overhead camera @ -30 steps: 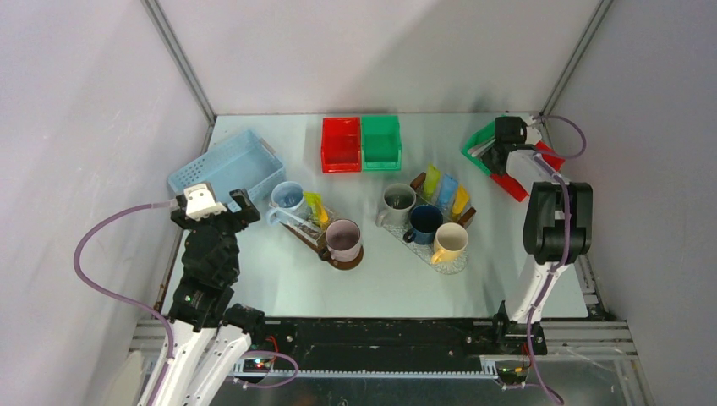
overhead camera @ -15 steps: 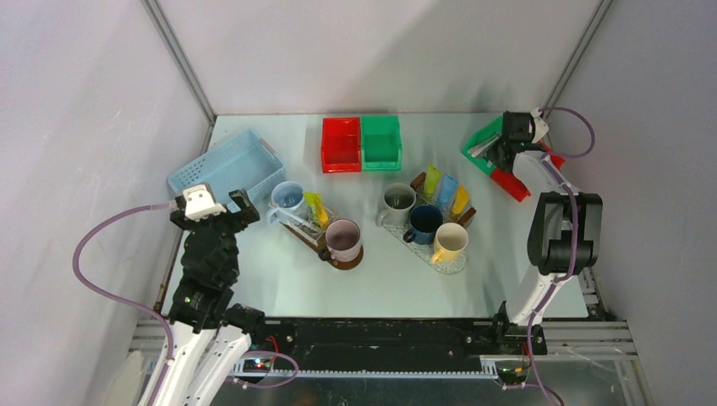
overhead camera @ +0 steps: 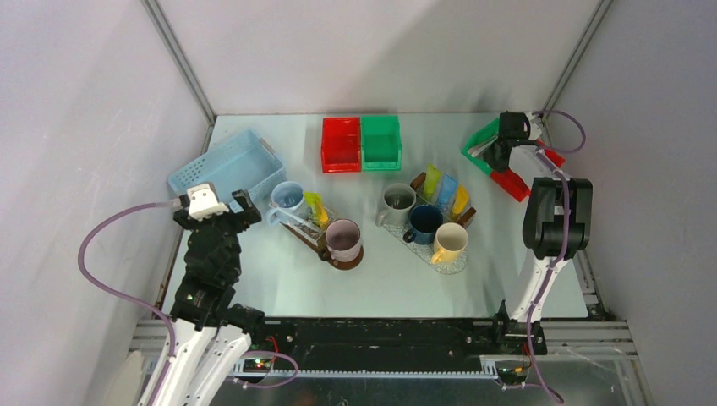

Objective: Prepare toiletry sets of a toothbrush and toothpaste on the tray
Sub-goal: Pick up the toothbrush from the storage box.

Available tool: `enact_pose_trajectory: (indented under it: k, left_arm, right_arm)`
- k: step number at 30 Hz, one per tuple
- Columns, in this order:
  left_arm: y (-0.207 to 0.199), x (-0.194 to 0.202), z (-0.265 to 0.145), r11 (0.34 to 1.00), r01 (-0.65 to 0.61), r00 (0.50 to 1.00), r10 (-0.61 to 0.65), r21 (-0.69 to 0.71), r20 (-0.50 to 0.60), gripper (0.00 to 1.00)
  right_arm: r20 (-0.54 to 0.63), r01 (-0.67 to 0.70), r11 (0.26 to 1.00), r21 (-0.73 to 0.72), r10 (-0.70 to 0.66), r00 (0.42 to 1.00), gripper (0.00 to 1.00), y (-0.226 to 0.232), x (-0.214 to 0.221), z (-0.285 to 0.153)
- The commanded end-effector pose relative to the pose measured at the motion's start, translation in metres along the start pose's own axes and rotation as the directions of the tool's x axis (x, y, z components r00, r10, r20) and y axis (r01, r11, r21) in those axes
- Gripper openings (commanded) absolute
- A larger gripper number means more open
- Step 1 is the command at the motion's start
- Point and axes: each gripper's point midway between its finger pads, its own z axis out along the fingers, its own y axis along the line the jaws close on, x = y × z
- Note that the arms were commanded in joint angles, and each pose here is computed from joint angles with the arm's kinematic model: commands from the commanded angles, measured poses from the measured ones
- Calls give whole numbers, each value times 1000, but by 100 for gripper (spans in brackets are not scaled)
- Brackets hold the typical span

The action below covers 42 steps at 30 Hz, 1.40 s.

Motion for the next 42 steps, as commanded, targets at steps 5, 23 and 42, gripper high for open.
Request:
enact_pose_trajectory:
  k: [5,23,42]
  left_arm:
    - [-4,-6,3,1000,-2,1000,2,13,19,100]
    - [-5,-5,3,1000,-6,1000,6,15,16,100]
    - [-6,-4,3,1000,-8,1000,8,21,15,100]
  right_arm:
    - [33,-32,999,-19,32,999,32,13,-19,7]
    - [20,-61,998,2,61,998,26,7,-14,18]
    - [-6,-83,996,9,84,996,9,1,-10,23]
